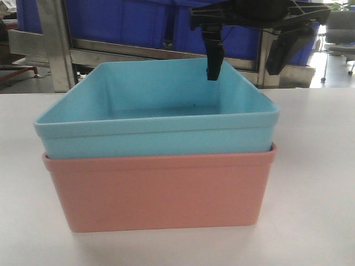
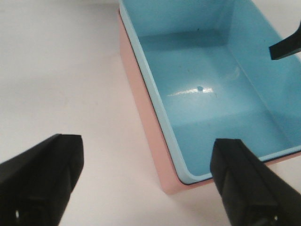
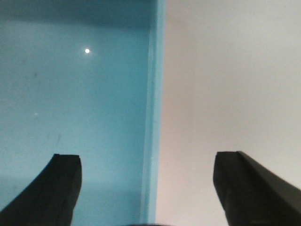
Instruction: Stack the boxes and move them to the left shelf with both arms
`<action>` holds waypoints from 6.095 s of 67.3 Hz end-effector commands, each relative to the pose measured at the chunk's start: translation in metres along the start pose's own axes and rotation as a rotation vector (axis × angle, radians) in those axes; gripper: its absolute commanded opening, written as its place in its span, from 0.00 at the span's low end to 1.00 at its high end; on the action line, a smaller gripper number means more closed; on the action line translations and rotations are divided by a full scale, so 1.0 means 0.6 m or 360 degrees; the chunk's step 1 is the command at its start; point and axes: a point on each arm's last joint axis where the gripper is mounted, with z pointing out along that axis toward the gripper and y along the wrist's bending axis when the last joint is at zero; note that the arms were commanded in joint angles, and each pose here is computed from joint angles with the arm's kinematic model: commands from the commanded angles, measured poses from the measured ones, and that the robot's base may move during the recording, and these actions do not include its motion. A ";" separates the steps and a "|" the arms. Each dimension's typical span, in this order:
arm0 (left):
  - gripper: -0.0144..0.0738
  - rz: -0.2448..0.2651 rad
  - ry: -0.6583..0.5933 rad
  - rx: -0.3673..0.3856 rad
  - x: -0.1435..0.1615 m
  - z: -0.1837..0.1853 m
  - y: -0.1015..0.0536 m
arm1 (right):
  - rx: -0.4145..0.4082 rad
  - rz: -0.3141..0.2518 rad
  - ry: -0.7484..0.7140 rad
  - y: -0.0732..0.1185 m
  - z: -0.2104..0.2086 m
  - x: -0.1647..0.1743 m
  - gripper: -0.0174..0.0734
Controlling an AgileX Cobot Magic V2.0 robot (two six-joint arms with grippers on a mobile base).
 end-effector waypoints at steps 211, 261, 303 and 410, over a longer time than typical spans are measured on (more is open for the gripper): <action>0.16 -0.0094 0.0345 -0.0396 -0.173 0.156 -0.149 | -0.0042 -0.0143 -0.0407 0.016 -0.166 -0.004 0.25; 0.16 -0.0138 0.0242 -0.0258 -0.164 0.176 -0.196 | -0.0216 -0.0146 -0.0514 0.105 -0.178 0.029 0.25; 0.16 -0.0090 0.0251 -0.0284 -0.159 0.193 -0.198 | -0.0202 -0.0164 -0.0490 0.112 -0.177 0.036 0.25; 0.16 -0.0090 0.0254 -0.0286 -0.159 0.193 -0.198 | -0.0198 -0.0163 -0.0488 0.111 -0.177 0.036 0.25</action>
